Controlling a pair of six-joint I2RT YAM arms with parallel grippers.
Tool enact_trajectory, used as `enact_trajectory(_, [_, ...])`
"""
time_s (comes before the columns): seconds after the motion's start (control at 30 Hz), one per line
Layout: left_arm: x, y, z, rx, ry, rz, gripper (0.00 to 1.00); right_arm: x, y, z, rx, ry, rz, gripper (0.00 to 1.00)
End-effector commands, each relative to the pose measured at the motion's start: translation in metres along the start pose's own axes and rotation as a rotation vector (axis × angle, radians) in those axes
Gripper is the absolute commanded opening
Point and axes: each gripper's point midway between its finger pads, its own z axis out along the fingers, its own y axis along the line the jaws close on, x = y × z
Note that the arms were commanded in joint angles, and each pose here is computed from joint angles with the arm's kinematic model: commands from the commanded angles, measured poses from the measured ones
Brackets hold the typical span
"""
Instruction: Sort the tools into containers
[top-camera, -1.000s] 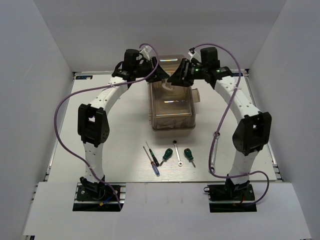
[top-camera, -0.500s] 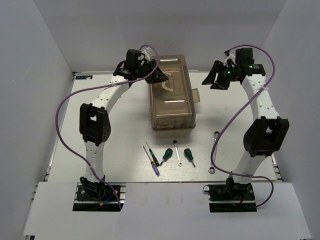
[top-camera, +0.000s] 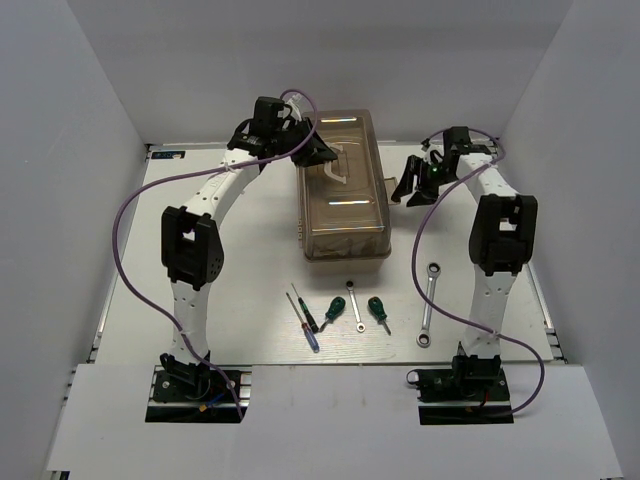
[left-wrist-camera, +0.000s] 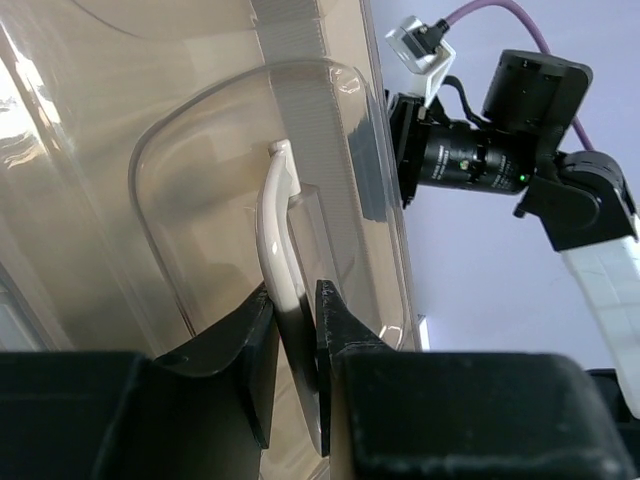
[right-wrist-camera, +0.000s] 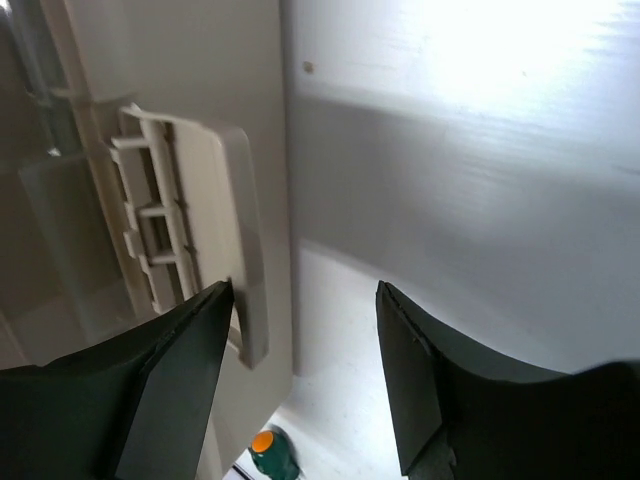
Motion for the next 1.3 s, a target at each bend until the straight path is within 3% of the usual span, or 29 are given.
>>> enact_trajectory(0.0, [0.014,0.007,0.009,-0.027,0.044,0.042,0.0,-0.029,0.025,0.0,-0.104,-0.08,-0.081,0.65])
enact_trajectory(0.07, [0.016,0.008,0.009,-0.032,0.05,0.037,0.0,-0.028,0.023,0.009,-0.13,-0.069,-0.06,0.62])
enact_trajectory(0.13, [0.018,0.009,0.008,-0.037,0.057,0.031,0.0,-0.029,0.027,0.014,-0.172,-0.072,-0.058,0.51])
enact_trajectory(0.17, [0.015,0.005,0.007,-0.031,0.049,0.037,0.0,-0.024,0.025,0.018,-0.179,-0.06,-0.027,0.43])
enact_trajectory(0.2, [0.012,0.003,0.006,-0.036,0.042,0.039,0.0,-0.025,0.024,0.018,-0.187,-0.064,-0.016,0.24])
enact_trajectory(0.23, [0.01,0.0,0.005,-0.031,0.036,0.044,0.0,-0.025,0.028,0.02,-0.221,-0.068,-0.017,0.13])
enact_trajectory(0.3, [0.003,0.001,-0.002,-0.054,0.017,0.039,0.0,-0.027,0.03,0.016,-0.243,-0.075,-0.004,0.0])
enact_trajectory(0.63, [-0.068,0.008,-0.087,-0.21,-0.193,0.062,0.0,-0.079,-0.005,-0.03,-0.114,-0.316,0.006,0.0])
enact_trajectory(0.8, [-0.079,0.025,-0.126,-0.305,-0.258,0.061,0.0,-0.086,-0.032,-0.052,-0.066,-0.374,0.038,0.0])
enact_trajectory(1.03, [-0.056,0.071,-0.162,-0.499,-0.253,0.039,0.0,-0.071,-0.06,-0.064,-0.036,-0.393,0.087,0.0])
enact_trajectory(1.2, [-0.035,0.092,-0.169,-0.551,-0.228,0.017,0.0,-0.061,-0.067,-0.064,-0.056,-0.371,0.114,0.0])
enact_trajectory(1.27, [-0.032,0.102,-0.169,-0.559,-0.228,0.008,0.09,-0.06,-0.061,-0.064,-0.09,-0.36,0.104,0.0])
